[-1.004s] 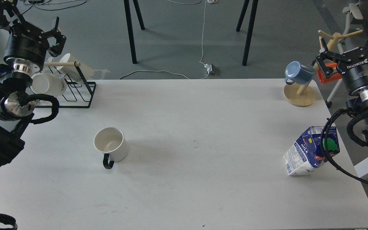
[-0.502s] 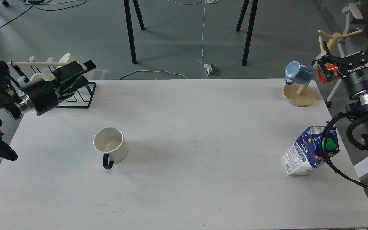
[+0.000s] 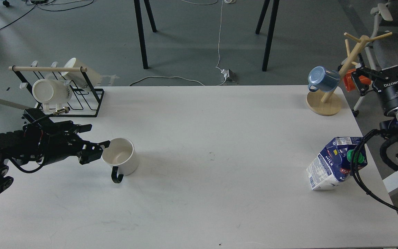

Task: Place cup and milk with both arms
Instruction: 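Grasp the white mug rim with the left gripper, then carry the white mug toward the table center and set it down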

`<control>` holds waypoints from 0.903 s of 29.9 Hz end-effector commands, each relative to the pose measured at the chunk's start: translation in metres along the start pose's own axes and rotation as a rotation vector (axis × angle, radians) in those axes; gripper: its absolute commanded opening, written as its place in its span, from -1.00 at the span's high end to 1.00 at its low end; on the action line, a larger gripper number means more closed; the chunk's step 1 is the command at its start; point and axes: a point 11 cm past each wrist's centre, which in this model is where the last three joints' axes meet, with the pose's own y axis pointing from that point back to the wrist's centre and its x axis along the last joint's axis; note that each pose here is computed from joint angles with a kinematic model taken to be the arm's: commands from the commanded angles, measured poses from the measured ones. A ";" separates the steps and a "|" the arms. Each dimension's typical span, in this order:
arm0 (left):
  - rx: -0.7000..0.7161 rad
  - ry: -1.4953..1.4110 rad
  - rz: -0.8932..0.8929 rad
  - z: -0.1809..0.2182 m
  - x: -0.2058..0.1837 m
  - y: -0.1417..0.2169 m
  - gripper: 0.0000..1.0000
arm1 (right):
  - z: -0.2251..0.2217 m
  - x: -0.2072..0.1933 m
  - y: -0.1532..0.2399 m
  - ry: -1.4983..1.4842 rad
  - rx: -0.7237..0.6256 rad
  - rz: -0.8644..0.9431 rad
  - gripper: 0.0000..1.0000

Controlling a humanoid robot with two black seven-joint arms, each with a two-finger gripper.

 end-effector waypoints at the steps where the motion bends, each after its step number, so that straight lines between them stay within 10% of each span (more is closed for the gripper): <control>1: 0.009 -0.002 -0.017 0.000 -0.006 -0.011 -0.41 | 0.001 0.003 0.002 -0.003 0.001 0.007 -0.98; 9: -0.002 0.032 -0.030 0.010 -0.014 -0.033 0.07 | -0.004 0.004 0.002 -0.002 0.013 0.011 -0.98; 14: 0.001 0.077 -0.115 0.011 -0.024 -0.038 0.82 | -0.002 0.004 0.002 -0.001 0.011 0.011 -0.98; 27: -0.133 0.135 -0.063 0.043 0.059 -0.041 0.89 | -0.009 0.002 0.002 0.004 0.021 0.006 -0.98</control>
